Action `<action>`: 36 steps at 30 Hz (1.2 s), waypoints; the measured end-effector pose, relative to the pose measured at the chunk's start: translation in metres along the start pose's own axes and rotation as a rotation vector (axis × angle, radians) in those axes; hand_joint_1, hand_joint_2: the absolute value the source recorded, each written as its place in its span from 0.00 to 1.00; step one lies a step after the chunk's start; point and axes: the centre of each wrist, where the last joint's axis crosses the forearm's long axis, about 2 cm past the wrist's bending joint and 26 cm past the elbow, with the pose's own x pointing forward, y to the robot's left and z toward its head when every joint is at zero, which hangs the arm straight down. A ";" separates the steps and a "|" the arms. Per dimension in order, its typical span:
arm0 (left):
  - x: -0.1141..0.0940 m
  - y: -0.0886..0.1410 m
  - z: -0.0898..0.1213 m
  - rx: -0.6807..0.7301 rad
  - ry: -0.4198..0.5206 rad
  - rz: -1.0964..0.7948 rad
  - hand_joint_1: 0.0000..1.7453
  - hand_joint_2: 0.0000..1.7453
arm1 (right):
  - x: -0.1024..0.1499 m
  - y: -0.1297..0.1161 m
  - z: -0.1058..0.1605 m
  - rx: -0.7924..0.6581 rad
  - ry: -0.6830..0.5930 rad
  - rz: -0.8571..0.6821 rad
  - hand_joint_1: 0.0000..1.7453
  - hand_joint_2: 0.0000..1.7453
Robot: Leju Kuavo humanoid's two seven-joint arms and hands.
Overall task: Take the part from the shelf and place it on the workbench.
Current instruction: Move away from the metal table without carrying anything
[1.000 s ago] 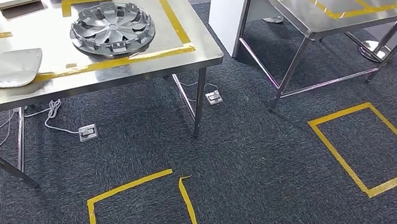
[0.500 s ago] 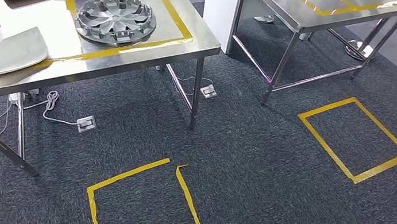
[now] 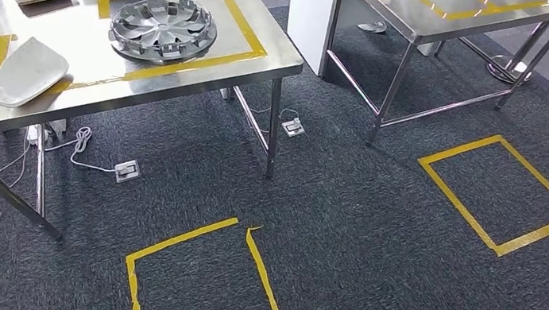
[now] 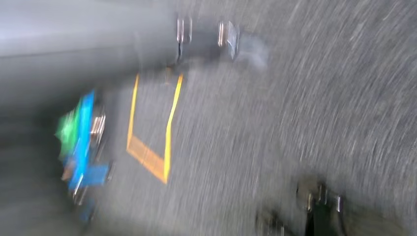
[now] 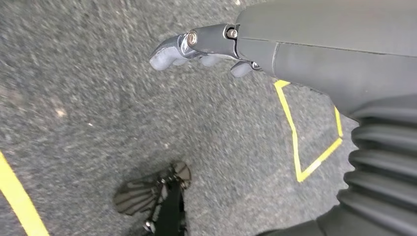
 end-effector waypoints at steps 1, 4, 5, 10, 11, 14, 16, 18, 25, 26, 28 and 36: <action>-0.002 0.000 0.000 -0.014 -0.016 -0.012 0.00 1.00 | -0.001 -0.002 0.000 -0.007 -0.012 0.005 0.00 1.00; -0.008 0.000 -0.001 -0.057 -0.063 -0.050 0.00 1.00 | -0.003 -0.007 0.001 -0.027 -0.047 0.020 0.00 1.00; -0.009 -0.001 -0.001 -0.073 -0.081 -0.063 0.00 1.00 | -0.004 -0.009 0.001 -0.033 -0.059 0.026 0.00 1.00; -0.017 -0.003 0.000 -0.154 -0.166 -0.134 0.00 0.50 | -0.009 -0.015 0.002 -0.056 -0.115 0.058 0.00 0.25; -0.018 -0.003 0.000 -0.171 -0.182 -0.147 0.00 0.25 | -0.010 -0.016 0.002 -0.060 -0.126 0.065 0.00 0.00; -0.023 -0.005 0.000 -0.225 -0.229 -0.185 0.00 0.00 | -0.013 -0.017 0.003 -0.068 -0.159 0.082 0.00 0.00; -0.025 -0.006 0.001 -0.262 -0.257 -0.203 0.00 0.00 | -0.015 -0.018 0.003 -0.072 -0.179 0.089 0.00 0.00; -0.027 -0.007 0.001 -0.293 -0.280 -0.218 0.00 0.00 | -0.016 -0.019 0.003 -0.075 -0.196 0.095 0.00 0.00; -0.030 -0.009 0.002 -0.319 -0.301 -0.248 0.00 0.00 | -0.018 -0.019 0.004 -0.075 -0.209 0.115 0.00 0.00; -0.030 -0.009 0.002 -0.320 -0.302 -0.250 0.00 0.00 | -0.018 -0.019 0.004 -0.075 -0.210 0.117 0.00 0.00; -0.030 -0.009 0.002 -0.320 -0.304 -0.254 0.00 0.00 | -0.018 -0.019 0.004 -0.076 -0.210 0.120 0.00 0.00; -0.030 -0.009 0.002 -0.321 -0.306 -0.261 0.00 0.00 | -0.018 -0.019 0.004 -0.077 -0.209 0.123 0.00 0.00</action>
